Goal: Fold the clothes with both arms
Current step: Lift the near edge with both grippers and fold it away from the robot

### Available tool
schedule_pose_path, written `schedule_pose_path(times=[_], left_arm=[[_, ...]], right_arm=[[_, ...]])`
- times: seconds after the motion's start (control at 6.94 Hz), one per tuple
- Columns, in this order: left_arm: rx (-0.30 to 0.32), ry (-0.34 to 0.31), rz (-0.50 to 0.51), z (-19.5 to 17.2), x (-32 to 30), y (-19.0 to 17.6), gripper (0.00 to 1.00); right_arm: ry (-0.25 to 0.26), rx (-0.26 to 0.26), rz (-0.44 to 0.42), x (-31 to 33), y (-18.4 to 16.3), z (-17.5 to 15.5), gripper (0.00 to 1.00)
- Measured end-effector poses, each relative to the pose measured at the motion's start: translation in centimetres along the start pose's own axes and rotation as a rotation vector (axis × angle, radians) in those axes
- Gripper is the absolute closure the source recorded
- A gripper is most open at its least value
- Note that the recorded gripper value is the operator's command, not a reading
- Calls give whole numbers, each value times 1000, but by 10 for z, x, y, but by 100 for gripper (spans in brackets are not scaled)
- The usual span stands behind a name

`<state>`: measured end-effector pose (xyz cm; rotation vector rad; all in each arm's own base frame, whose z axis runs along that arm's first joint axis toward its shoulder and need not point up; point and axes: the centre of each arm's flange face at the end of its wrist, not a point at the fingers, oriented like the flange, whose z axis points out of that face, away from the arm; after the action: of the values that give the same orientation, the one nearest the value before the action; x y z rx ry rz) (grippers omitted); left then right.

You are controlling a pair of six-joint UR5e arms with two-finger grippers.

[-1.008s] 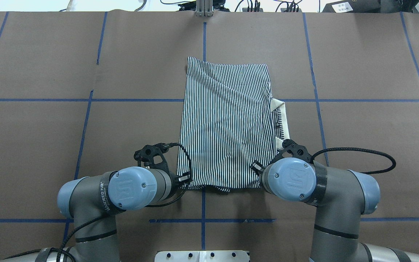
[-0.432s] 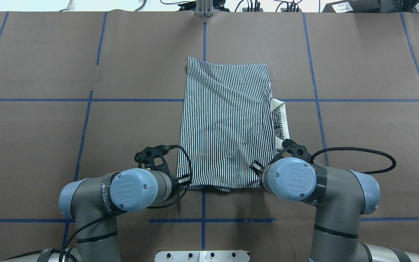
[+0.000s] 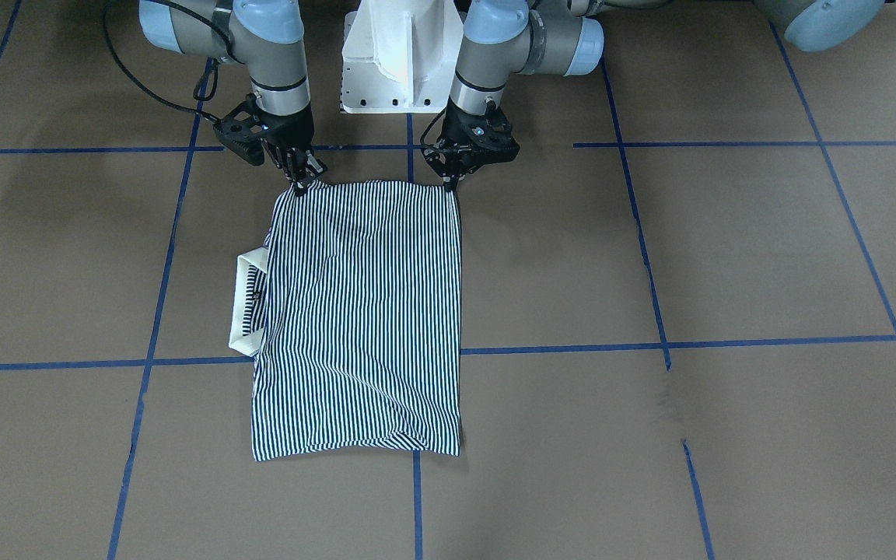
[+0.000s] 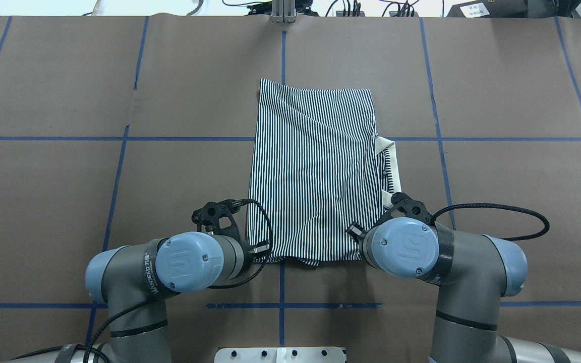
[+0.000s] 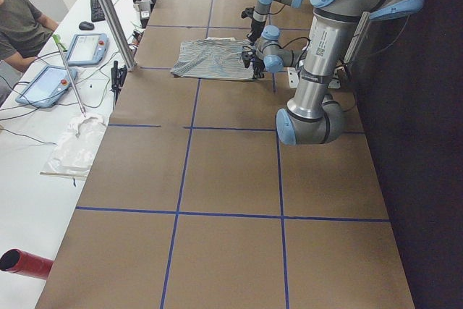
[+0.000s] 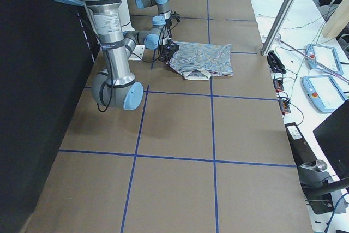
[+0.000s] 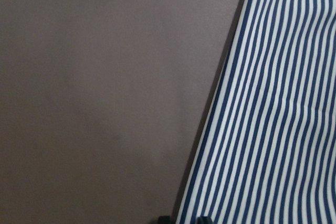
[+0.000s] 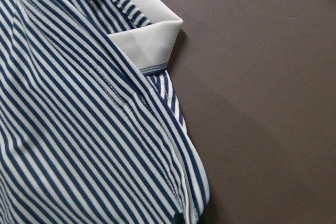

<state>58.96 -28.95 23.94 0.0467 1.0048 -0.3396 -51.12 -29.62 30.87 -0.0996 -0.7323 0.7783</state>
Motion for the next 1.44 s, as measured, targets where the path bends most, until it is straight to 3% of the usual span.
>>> schedule_pose_path(times=[0.29,0.58,0.86,1.15,1.44], left_arm=[[-30,40,1,-29,8,3,100],[-64,94,-15,-98,19,11,100],[-62,118,-42,-123,23,5,100],[22,138,-73,-136,26,-47,100],[137,123,-60,-126,32,-124,100]], right_arm=[[-21,-11,1,4,-3,-14,100],[-60,-45,1,12,-7,-44,100],[-105,-73,24,-3,-31,-73,100],[-154,-54,55,-53,-88,-93,100],[-148,-10,100,-121,-144,-78,100]])
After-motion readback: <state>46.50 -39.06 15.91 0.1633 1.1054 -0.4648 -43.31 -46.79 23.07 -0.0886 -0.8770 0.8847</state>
